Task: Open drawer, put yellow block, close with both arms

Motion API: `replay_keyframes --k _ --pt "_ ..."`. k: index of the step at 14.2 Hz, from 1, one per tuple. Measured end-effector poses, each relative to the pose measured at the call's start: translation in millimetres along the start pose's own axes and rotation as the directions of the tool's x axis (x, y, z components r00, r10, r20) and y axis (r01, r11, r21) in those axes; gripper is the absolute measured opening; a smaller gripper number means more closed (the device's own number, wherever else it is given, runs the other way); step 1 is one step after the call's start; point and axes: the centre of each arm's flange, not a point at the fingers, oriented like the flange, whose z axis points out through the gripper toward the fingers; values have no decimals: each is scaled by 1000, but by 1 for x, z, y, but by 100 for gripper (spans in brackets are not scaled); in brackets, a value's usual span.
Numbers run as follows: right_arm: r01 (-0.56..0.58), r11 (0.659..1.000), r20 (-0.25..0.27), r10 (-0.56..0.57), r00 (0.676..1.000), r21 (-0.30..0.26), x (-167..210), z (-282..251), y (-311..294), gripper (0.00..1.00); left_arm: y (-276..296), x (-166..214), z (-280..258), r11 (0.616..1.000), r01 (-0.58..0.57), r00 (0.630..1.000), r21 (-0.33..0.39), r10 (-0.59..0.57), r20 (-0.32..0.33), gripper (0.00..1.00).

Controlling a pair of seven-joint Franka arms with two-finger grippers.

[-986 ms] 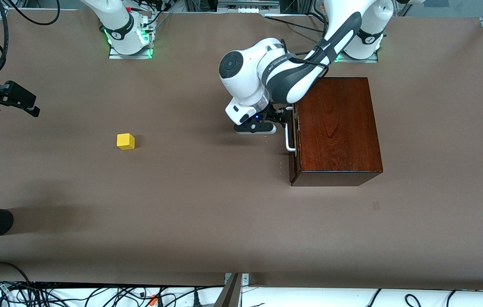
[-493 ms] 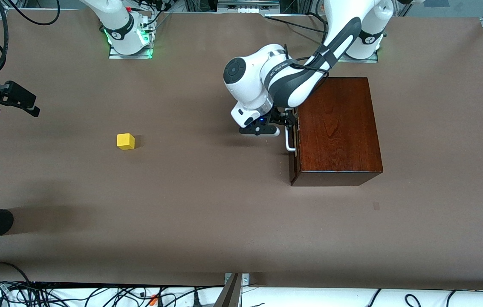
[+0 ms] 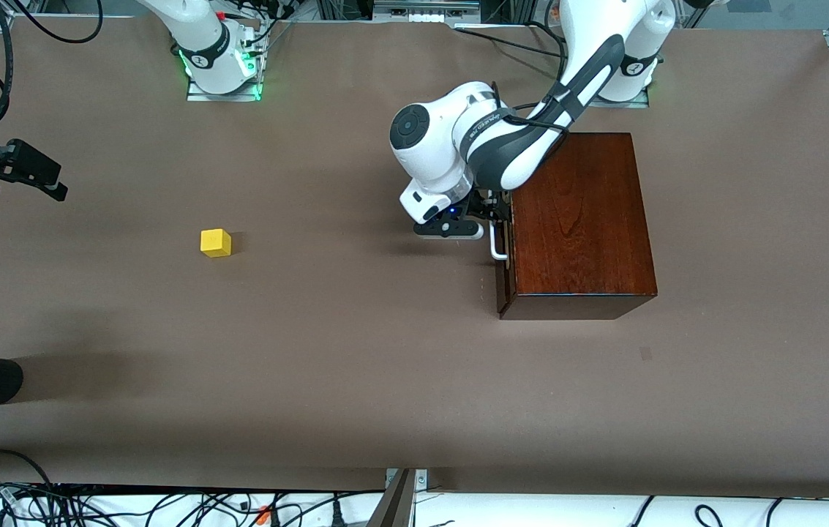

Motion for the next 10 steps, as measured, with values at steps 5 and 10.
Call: replay_keyframes --k 5,10 --pt "-2 1000 13 2 1000 -2 2 6 1 100 2 -1 6 1000 -8 1000 7 8 0 100" --pt "-2 1000 46 2 999 -12 10 26 -1 100 5 -1 7 1000 -3 1000 -8 3 -9 100"
